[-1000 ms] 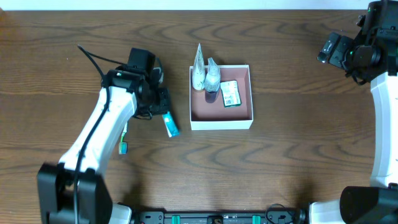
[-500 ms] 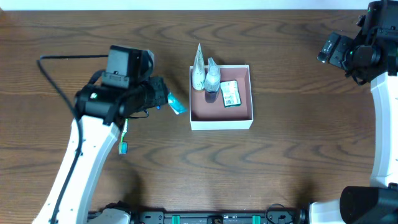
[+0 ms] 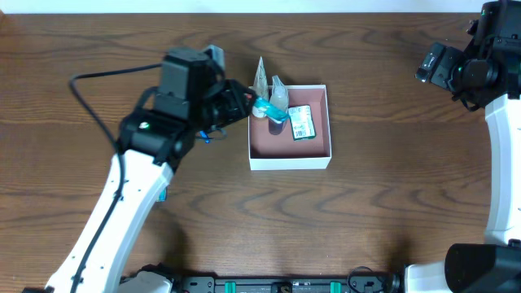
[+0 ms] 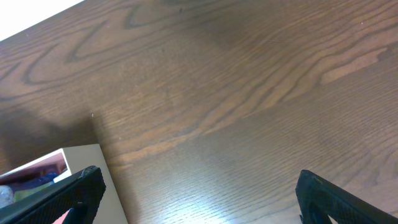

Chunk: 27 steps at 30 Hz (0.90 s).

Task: Pack container
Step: 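Carry the toothpaste tube with the left gripper and lower it into the box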

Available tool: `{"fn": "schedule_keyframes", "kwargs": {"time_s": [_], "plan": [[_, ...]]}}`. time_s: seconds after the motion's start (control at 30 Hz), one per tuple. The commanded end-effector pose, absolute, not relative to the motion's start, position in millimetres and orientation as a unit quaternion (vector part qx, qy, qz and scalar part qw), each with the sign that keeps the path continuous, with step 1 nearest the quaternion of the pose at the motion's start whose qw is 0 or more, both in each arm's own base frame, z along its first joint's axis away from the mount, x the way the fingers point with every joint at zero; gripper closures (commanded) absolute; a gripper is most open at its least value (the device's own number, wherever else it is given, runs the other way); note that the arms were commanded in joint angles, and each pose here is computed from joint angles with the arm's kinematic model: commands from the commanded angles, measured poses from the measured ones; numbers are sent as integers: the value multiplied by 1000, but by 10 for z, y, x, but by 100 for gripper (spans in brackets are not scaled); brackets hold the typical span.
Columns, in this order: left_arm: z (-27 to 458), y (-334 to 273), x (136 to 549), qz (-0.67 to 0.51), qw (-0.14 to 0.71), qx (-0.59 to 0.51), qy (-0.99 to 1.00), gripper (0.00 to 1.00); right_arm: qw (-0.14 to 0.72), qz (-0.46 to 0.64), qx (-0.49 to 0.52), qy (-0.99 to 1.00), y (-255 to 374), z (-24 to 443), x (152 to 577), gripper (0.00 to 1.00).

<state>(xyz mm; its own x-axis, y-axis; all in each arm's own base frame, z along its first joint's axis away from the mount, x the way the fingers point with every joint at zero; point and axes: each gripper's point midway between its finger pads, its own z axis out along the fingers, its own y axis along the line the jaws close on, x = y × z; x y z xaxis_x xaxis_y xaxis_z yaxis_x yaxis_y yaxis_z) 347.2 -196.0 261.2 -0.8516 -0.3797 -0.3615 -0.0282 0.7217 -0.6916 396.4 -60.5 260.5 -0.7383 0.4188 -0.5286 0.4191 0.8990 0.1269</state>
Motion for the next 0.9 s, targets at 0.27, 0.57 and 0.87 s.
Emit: {"fn": "schedule_keyframes", "kwargs": {"time_s": [0.27, 0.57, 0.87], "plan": [[2356, -2489, 3527, -389, 174, -161, 890, 59, 285, -4, 235, 929, -650, 2616, 3977, 1], [2405, -2549, 3512, -403, 172, -150, 886, 44, 285, -4, 235, 929, -650, 2616, 3977, 1], [2527, -2439, 3528, -399, 206, -110, 887, 45, 285, -4, 236, 929, -650, 2616, 3977, 1]]}}
